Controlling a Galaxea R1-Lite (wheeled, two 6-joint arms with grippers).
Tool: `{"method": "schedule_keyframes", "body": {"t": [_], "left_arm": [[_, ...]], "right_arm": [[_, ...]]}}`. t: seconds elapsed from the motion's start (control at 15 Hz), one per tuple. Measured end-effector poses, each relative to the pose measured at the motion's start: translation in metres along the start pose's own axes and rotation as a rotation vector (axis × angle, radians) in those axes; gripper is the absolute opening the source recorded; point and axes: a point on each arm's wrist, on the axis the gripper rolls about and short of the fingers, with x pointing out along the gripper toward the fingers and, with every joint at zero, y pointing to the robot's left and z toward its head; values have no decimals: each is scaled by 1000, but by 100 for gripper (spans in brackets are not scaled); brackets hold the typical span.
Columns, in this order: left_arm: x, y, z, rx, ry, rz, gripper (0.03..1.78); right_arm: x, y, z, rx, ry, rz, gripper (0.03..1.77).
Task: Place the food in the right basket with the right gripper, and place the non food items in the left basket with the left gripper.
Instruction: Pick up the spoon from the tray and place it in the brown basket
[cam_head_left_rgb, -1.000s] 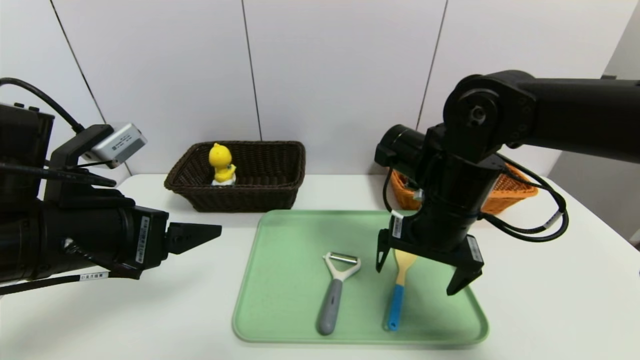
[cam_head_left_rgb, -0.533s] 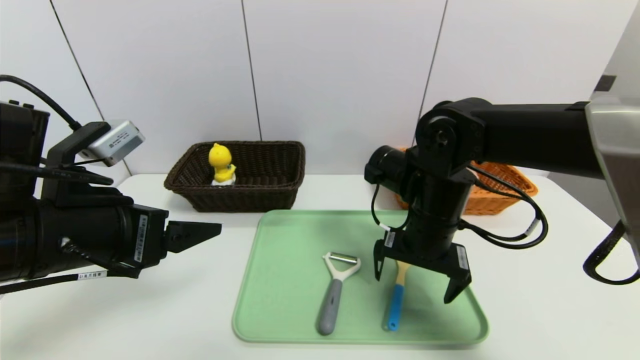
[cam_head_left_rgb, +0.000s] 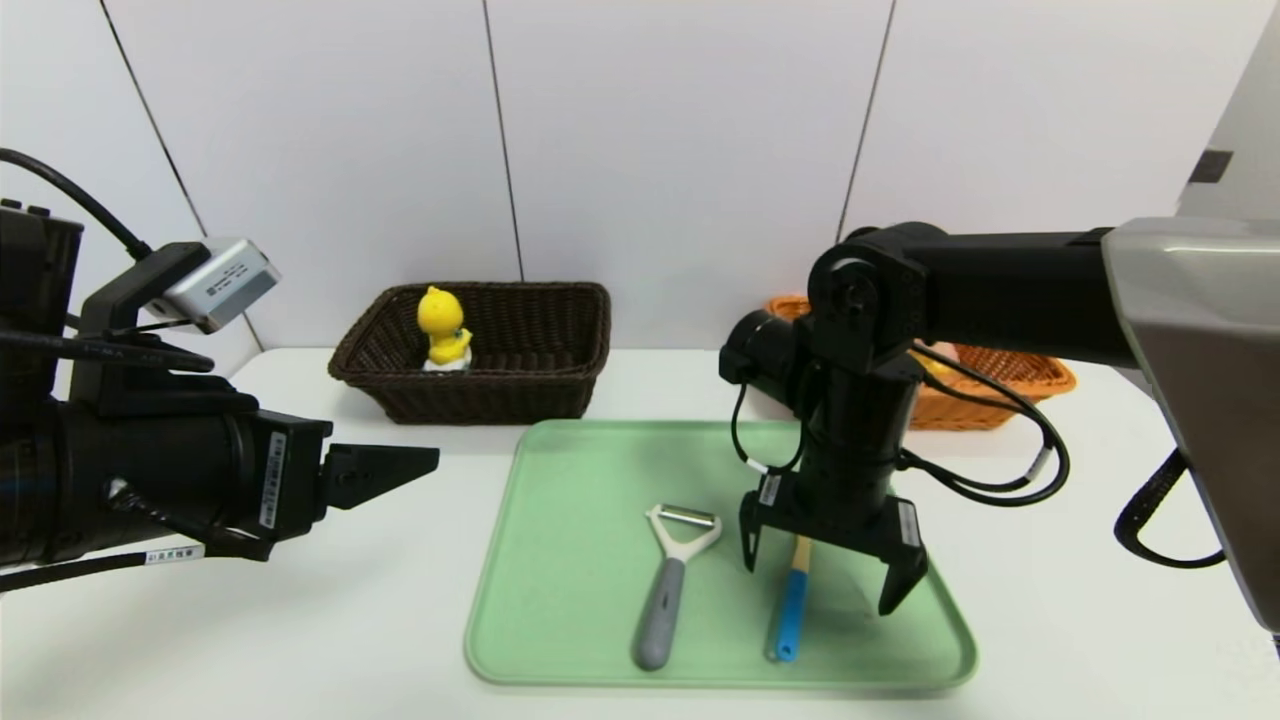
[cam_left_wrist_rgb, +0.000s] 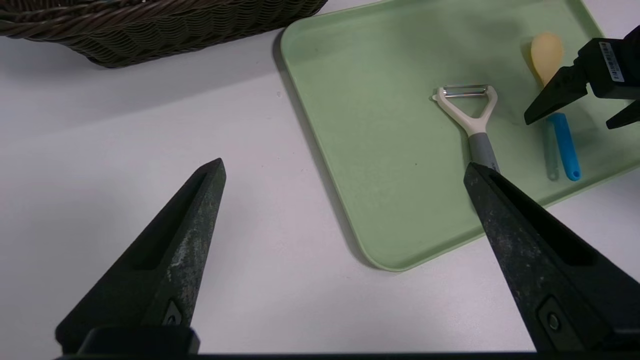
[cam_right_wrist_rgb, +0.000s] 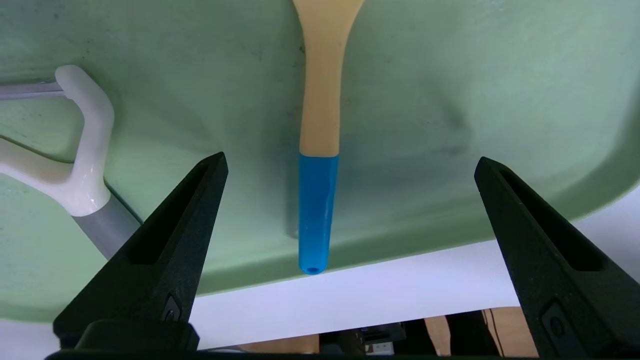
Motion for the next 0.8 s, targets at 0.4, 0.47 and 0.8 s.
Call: {"method": "schedule_keyframes", "body": {"t": [0.4,0.47,0.8], "left_arm": [[-1,0,-2,-1,2,0,169],[-1,0,-2,-2,1,0,169],[-2,0,-2,0,0,-2,169]], "right_arm": [[4,3,3,8,-3,12,170],[6,3,4,11,-2,9,170],[9,5,5,13,3,5,155]]}}
